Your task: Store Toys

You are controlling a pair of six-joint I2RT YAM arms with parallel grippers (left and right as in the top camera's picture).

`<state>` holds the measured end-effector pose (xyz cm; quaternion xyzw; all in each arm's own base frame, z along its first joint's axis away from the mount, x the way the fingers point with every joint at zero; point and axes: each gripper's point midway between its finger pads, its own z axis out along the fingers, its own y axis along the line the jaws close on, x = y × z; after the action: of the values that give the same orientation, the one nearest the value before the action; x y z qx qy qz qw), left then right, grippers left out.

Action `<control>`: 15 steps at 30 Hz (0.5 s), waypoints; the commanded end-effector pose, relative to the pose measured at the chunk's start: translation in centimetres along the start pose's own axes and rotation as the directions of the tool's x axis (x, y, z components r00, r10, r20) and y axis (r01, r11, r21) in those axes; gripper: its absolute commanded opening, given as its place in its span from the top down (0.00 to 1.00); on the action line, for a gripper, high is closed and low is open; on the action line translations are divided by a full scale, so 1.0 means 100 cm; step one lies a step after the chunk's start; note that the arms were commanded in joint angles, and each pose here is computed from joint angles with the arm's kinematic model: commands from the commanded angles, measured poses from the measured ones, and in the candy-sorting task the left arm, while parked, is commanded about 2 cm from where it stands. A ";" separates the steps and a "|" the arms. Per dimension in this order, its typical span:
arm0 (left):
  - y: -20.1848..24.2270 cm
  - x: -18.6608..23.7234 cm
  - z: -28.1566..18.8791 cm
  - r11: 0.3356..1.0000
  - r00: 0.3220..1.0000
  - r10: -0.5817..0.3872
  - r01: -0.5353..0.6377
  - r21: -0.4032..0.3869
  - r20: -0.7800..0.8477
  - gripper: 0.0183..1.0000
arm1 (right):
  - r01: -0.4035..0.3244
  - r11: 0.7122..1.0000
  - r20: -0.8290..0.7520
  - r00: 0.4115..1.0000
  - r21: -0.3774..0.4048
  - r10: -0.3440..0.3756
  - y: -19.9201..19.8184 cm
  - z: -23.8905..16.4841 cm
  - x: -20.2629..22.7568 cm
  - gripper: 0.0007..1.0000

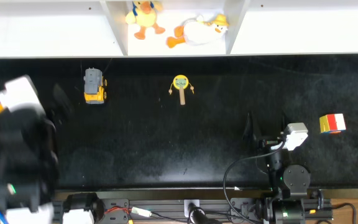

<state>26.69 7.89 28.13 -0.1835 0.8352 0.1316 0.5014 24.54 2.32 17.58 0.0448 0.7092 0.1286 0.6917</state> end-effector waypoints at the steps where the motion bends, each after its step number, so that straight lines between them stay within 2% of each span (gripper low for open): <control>1: 0.023 -0.029 0.023 0.990 0.994 -0.018 0.002 -0.139 -0.112 0.00 | -0.003 1.000 0.003 1.000 0.002 0.003 -0.001 0.000 0.003 0.00; 6: 0.060 -0.025 0.054 0.968 0.965 -0.086 0.023 -0.248 -0.248 0.00 | -0.003 1.000 0.003 1.000 0.002 0.003 -0.001 0.000 0.003 0.01; 15: 0.139 -0.006 0.063 0.894 0.928 -0.254 0.119 -0.431 -0.271 0.00 | -0.003 1.000 0.003 1.000 0.002 0.003 -0.001 0.000 0.003 0.01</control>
<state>26.51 21.52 24.91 -0.3582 0.8548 0.2177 0.3058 24.54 2.33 17.58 0.0448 0.7092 0.1289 0.6917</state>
